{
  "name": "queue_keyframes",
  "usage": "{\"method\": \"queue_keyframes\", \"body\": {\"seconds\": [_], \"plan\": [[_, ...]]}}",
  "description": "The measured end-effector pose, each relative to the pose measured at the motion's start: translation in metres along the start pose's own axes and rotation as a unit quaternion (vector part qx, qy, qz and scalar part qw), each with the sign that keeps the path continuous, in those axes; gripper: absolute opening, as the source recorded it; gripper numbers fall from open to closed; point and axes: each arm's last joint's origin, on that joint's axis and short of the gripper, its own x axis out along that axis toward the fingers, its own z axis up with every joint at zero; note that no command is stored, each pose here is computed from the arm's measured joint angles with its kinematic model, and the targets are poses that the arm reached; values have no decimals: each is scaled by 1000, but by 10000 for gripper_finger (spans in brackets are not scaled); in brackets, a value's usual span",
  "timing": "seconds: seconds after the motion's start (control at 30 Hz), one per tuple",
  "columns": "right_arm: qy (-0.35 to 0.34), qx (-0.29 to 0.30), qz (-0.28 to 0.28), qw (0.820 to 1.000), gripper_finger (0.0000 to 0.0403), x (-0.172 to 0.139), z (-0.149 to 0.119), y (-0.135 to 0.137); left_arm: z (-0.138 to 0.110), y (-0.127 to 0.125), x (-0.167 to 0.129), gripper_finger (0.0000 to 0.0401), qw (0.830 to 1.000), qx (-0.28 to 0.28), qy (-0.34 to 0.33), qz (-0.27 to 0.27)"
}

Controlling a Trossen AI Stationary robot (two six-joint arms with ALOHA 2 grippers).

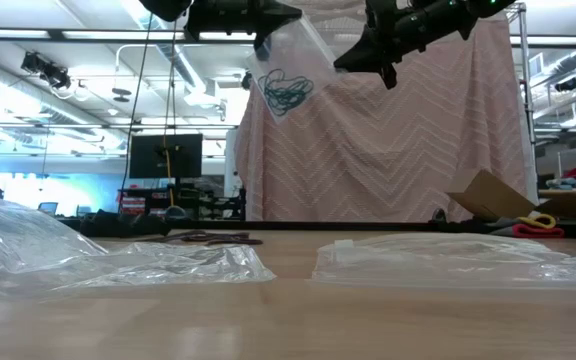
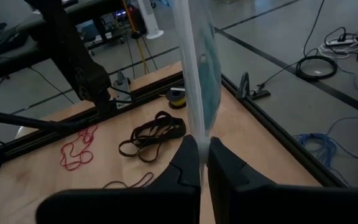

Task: Sort rubber bands
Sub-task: Close the top transparent zip bag

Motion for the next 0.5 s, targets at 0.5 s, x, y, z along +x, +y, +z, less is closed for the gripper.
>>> {"method": "queue_keyframes", "body": {"seconds": [0.5], "plan": [[-10, -1, -4, 1000, 11, 0, 2, -1, -4, 3, 1, 3, 1000, -11, 12, 12]]}}
